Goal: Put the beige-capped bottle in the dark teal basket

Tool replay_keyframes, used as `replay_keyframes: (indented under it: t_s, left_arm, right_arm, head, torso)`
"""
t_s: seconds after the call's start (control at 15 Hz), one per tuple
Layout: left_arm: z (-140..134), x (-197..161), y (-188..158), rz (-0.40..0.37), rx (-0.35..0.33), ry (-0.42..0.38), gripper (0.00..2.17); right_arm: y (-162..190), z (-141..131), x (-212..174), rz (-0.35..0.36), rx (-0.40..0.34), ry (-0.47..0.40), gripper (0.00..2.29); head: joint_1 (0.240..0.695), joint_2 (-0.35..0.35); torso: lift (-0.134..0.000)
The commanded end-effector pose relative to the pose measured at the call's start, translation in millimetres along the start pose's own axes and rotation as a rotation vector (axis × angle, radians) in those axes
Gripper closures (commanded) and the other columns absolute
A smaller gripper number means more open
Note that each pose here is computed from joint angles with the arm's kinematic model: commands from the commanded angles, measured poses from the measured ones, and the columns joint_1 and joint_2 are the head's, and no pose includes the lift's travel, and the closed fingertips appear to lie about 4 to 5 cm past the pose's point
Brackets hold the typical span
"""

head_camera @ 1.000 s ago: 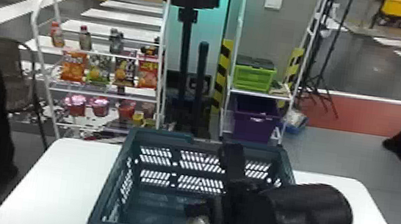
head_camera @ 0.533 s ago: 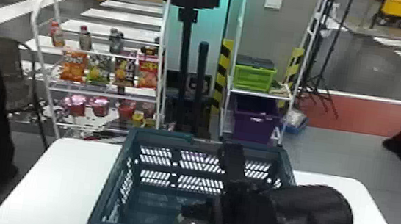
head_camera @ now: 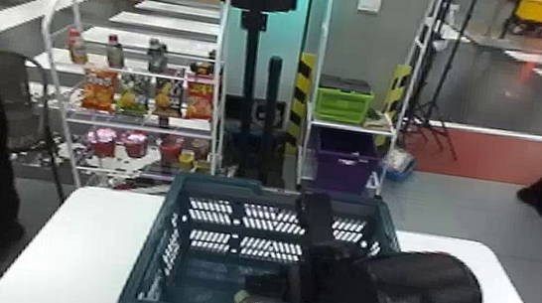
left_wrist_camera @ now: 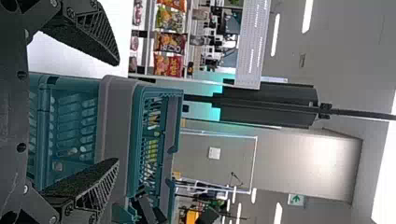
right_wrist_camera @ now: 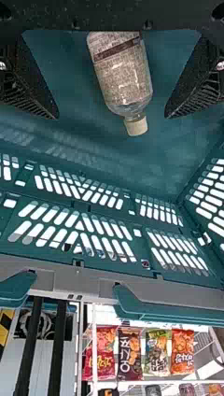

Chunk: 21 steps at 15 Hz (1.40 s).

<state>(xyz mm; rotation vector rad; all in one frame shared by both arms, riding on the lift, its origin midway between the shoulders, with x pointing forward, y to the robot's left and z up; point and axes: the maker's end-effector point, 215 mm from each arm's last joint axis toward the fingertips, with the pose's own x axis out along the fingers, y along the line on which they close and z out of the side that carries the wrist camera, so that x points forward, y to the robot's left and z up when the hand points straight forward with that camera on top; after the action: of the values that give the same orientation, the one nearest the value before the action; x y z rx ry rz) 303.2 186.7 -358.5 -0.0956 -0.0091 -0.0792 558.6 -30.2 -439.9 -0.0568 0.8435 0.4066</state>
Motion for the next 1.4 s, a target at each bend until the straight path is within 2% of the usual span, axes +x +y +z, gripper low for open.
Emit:
replay_keyframes:
  t_s: [0.0, 0.13, 0.4, 0.47, 0.6, 0.73, 0.8, 1.0, 1.13, 1.33]
  left_arm:
    - [4.9, 0.6, -0.9, -0.001, -0.002, -0.006, 0.16]
    - [4.3, 0.2, -1.0, -0.002, -0.001, -0.003, 0.16]
    - [-10.3, 1.8, -2.4, -0.003, 0.015, 0.044, 0.16]
    - [-13.3, 2.4, -2.7, -0.001, 0.016, 0.054, 0.16]
    - [-21.4, 4.0, -3.9, 0.003, 0.023, 0.080, 0.16]
    - [-25.6, 5.8, -5.0, 0.000, 0.027, 0.092, 0.16]
    - [-28.2, 7.1, -6.0, -0.002, 0.029, 0.099, 0.16]
    - [-30.7, 8.6, -10.5, -0.007, 0.027, 0.104, 0.16]
    - [-37.8, 8.8, -12.6, -0.007, 0.034, 0.127, 0.16]
    - [-34.8, 9.6, -12.8, -0.008, 0.034, 0.122, 0.16]
  right_arm:
    - [5.6, 3.4, -5.2, 0.005, -0.004, -0.020, 0.05]
    - [4.9, 21.5, -22.2, -0.037, -0.036, -0.084, 0.05]
    - [12.2, 40.2, -57.2, -0.066, -0.065, -0.214, 0.05]
    - [7.5, 48.2, -66.6, -0.072, -0.069, -0.300, 0.05]
    - [0.0, 45.6, -83.2, -0.084, -0.065, -0.417, 0.05]
    - [-9.8, 56.3, -111.0, -0.106, -0.071, -0.607, 0.04]
    - [-18.0, 53.0, -124.3, -0.117, -0.056, -0.669, 0.04]
    - [-41.3, 28.3, -160.6, -0.156, -0.007, -0.777, 0.04]
    - [-57.7, 2.9, -180.7, -0.185, 0.020, -0.826, 0.04]
    - [-62.7, -32.2, -207.3, -0.212, 0.046, -0.895, 0.04]
  head:
    - [0.499, 0.000]
    - [0.499, 0.000]
    - [0.499, 0.000]
    - [0.499, 0.000]
    - [0.499, 0.000]
    - [0.499, 0.000]
    - [0.499, 0.000]
    - [0.499, 0.000]
    - [0.499, 0.000]
    - [0.499, 0.000]
  torso:
    - [0.000]
    - [0.000]
    - [0.000]
    - [0.000]
    - [0.000]
    - [0.000]
    - [0.000]
    - [0.000]
    - [0.000]
    - [0.000]
